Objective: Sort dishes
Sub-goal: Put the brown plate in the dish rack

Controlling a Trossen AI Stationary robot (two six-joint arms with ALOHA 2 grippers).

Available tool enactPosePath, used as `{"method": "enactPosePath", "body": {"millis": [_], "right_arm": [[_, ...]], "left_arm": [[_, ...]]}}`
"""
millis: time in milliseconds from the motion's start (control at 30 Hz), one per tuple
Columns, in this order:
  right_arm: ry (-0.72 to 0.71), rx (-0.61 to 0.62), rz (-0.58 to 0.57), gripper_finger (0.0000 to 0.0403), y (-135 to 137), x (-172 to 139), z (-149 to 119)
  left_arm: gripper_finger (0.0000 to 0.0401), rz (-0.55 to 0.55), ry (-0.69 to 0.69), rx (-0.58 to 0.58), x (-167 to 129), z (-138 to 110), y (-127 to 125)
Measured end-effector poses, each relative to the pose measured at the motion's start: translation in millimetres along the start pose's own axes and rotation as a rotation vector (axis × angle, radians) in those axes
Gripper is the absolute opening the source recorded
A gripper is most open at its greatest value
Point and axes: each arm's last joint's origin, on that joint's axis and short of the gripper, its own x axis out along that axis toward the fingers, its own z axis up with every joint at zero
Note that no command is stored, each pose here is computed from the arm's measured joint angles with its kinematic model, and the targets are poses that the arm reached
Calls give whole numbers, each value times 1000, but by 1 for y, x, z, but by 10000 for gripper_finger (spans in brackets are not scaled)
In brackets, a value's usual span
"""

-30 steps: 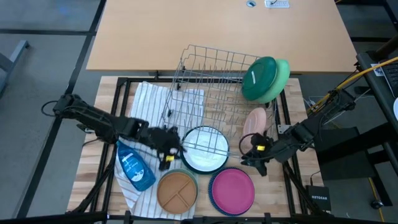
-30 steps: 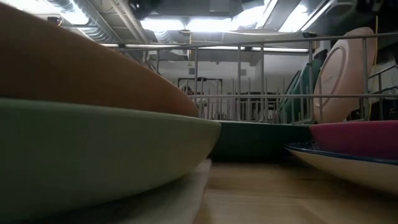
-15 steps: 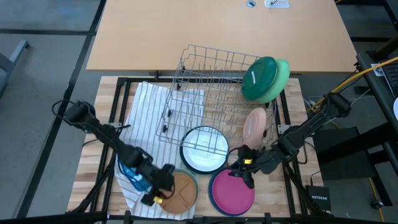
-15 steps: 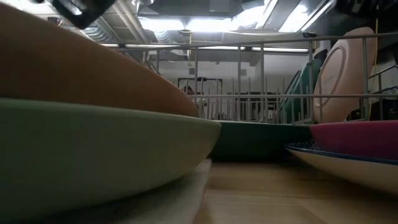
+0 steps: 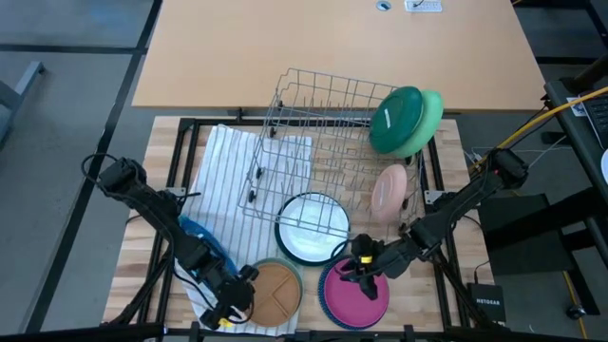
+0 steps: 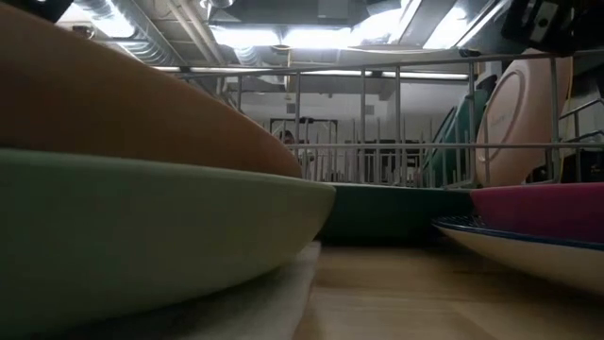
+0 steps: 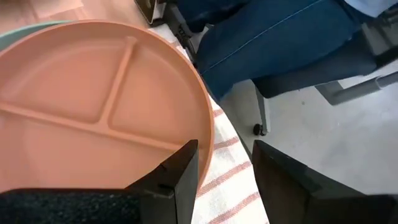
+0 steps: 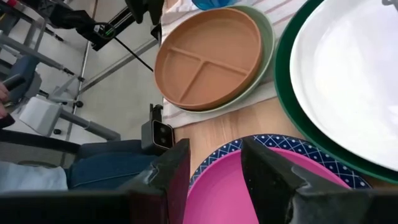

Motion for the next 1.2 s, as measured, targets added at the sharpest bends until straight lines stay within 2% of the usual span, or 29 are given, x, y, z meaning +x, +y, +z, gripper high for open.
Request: {"method": "enactPosePath", "body": {"millis": [133,300,433,700,900,1200], "right_arm": [[3,-1,-3,145,0,1,-1],[-1,-1,-4,145,0,1,0],[-1,0,-3,145,0,1,0],[-2,0,-3,145,0,1,0],[-3,0,-3,145,0,1,0],[-3,0,-4,145,0,1,0]], "left_arm": [[139,1,14,-9,5,-2,-2],[139,-41,99,-29,27,-13,-4],[139,-32,131,-18,39,-18,-3],[139,19,107,-28,38,-15,1],[139,78,93,28,37,-14,2],[139,88,158,97,47,-21,5]]}}
